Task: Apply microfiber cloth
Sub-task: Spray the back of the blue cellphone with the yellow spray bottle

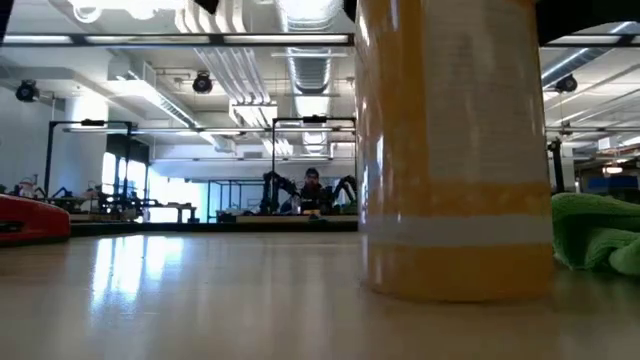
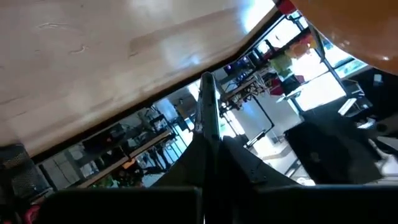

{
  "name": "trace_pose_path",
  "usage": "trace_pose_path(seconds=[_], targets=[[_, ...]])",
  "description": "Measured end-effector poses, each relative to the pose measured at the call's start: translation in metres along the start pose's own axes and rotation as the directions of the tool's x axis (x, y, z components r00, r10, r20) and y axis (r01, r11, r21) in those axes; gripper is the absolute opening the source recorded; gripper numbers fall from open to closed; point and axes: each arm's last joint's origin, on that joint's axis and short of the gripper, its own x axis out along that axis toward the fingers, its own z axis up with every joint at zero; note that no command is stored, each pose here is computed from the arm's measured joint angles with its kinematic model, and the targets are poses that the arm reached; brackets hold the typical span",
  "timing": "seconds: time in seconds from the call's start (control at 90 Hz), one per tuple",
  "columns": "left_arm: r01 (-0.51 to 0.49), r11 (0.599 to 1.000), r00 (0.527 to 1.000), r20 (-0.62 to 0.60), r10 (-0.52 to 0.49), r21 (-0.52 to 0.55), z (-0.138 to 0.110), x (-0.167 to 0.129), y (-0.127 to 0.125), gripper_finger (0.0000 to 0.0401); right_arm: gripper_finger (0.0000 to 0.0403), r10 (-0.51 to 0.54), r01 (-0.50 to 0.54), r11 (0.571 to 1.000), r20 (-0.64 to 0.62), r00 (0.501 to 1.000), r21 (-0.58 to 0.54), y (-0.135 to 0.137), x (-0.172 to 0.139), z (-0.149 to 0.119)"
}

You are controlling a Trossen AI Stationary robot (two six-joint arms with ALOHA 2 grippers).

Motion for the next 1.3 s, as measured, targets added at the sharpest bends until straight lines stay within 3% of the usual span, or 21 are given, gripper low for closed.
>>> trace_pose_path(seconds=[0.4,0.6,0.856,1.178,1.3], targets=[[-0.002,0.999,1.0,0.015,0.001,0.035,0.009,0.002,0.002,0.0387,0.0008,-0.139,0.128,0.975,-0.048,0.989,-0.181,0.0,-0.011,-0.002],[-0.005,1.0,1.0,0.016,0.005,0.031,0.008,0.002,0.002,0.0386,0.0008,-0.098,0.097,0.992,-0.014,0.995,-0.082,0.006,-0.019,-0.001],[-0.008,0.999,0.999,0.038,0.007,0.037,0.011,0.002,0.002,0.0386,0.0008,-0.12,0.12,0.976,0.013,0.993,-0.183,0.013,-0.031,0.002],[-0.008,0.999,0.999,0.036,0.007,0.034,0.011,0.002,0.002,0.0386,0.0008,-0.163,0.166,0.967,0.034,0.986,-0.195,0.018,-0.043,0.004],[-0.008,1.0,0.999,0.035,0.007,0.025,0.011,0.002,0.002,0.0382,0.0008,-0.127,0.137,0.975,0.069,0.99,-0.175,0.023,-0.05,0.008]])
